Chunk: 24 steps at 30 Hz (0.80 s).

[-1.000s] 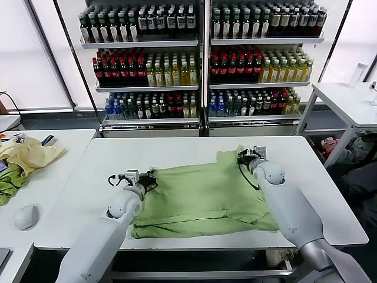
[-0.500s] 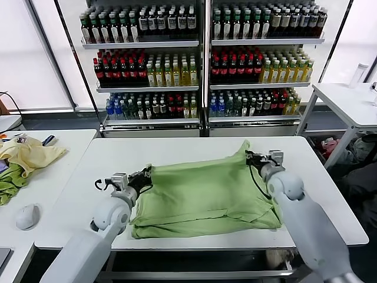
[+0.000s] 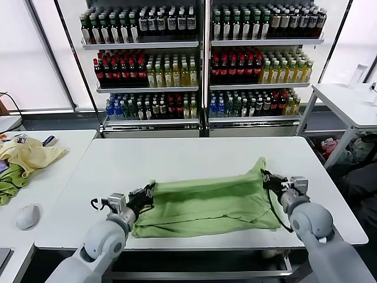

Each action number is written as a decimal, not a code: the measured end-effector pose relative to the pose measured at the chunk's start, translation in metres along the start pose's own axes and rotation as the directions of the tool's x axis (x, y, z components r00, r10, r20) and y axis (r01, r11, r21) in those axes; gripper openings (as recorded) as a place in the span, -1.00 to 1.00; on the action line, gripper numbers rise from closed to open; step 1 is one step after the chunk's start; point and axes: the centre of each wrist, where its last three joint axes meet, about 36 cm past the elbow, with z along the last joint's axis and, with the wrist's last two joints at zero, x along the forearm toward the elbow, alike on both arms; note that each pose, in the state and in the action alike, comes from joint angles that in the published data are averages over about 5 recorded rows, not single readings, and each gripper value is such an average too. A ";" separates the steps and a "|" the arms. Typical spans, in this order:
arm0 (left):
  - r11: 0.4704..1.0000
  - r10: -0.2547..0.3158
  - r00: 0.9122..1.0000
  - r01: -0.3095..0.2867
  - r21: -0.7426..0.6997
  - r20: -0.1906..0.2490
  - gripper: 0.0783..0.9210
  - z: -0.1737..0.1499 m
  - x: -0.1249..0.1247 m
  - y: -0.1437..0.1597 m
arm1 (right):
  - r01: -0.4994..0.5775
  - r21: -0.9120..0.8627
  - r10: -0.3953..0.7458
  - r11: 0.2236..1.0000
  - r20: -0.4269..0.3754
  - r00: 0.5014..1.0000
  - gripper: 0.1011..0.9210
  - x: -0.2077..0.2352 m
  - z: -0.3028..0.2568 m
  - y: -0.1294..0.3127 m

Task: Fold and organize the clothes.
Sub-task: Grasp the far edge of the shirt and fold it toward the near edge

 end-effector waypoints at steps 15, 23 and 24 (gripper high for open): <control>0.993 -0.077 0.995 0.082 -0.082 0.056 -0.16 0.025 0.021 -0.021 | 0.005 0.037 -0.005 0.999 0.001 1.000 -0.03 0.031 0.018 0.014; 0.982 -0.178 0.980 0.183 -0.055 0.093 0.38 0.045 0.036 -0.040 | 0.018 0.043 -0.018 0.999 0.012 1.000 0.52 0.037 0.025 0.021; 0.979 -0.190 0.977 0.196 -0.052 0.094 0.46 0.048 0.036 -0.042 | 0.020 0.044 -0.020 0.999 0.014 1.000 0.60 0.038 0.025 0.022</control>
